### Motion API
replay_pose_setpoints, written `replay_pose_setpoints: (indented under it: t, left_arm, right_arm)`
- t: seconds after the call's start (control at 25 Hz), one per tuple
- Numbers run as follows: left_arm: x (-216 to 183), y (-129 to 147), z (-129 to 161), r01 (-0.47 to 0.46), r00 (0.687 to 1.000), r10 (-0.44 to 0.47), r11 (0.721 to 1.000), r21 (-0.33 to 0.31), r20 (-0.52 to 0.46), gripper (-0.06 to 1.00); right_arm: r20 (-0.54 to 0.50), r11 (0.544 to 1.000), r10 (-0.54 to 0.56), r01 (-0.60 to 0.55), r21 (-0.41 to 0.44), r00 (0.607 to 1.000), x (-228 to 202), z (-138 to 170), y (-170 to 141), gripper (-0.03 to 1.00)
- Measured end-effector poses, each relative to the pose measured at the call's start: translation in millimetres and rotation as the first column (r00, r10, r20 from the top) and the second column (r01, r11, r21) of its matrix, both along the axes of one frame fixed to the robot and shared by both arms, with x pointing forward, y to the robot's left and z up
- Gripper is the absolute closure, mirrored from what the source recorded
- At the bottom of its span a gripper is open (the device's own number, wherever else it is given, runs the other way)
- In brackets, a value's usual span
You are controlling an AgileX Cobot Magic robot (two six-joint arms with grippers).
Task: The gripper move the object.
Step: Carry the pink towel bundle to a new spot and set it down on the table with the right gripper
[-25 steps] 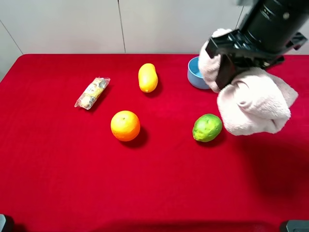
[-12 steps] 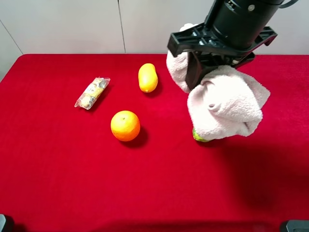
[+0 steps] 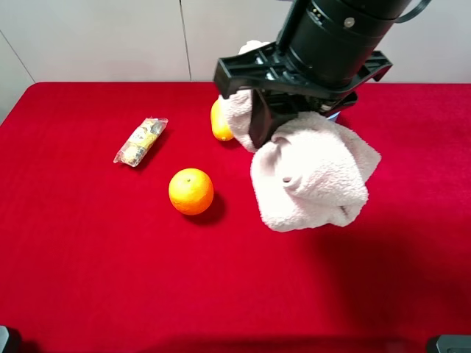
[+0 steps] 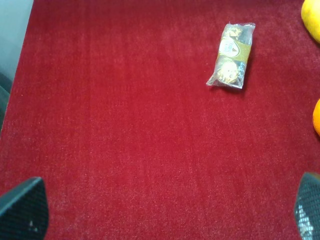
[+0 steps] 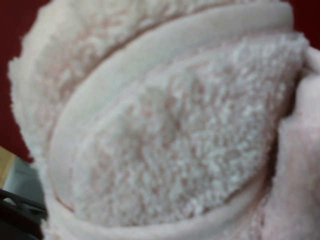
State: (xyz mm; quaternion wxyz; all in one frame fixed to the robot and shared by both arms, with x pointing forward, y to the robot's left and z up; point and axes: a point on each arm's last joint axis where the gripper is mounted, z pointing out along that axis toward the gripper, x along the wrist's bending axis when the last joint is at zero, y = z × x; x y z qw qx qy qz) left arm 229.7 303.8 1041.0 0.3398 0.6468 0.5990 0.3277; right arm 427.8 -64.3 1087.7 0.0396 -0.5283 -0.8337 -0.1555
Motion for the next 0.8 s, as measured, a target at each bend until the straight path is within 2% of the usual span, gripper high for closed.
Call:
replay_pose_setpoints:
  t: [0.4,0.56,0.8]
  left_arm:
    - [0.0,0.0,0.0,0.000,1.000,0.000,1.000,0.000,0.000,-0.04]
    - [0.0,0.0,0.0,0.000,1.000,0.000,1.000,0.000,0.000,-0.04]
    - [0.0,0.0,0.1,0.000,1.000,0.000,1.000,0.000,0.001,-0.04]
  right_arm:
    - [-0.023,0.994,0.017,-0.015,0.110,1.000,-7.9,2.2,16.0,0.63]
    - [-0.052,0.994,0.055,-0.050,0.100,0.997,-8.4,-8.0,27.5,0.63]
    - [-0.013,0.982,0.171,-0.169,0.080,0.985,-13.3,-12.7,72.9,0.63]
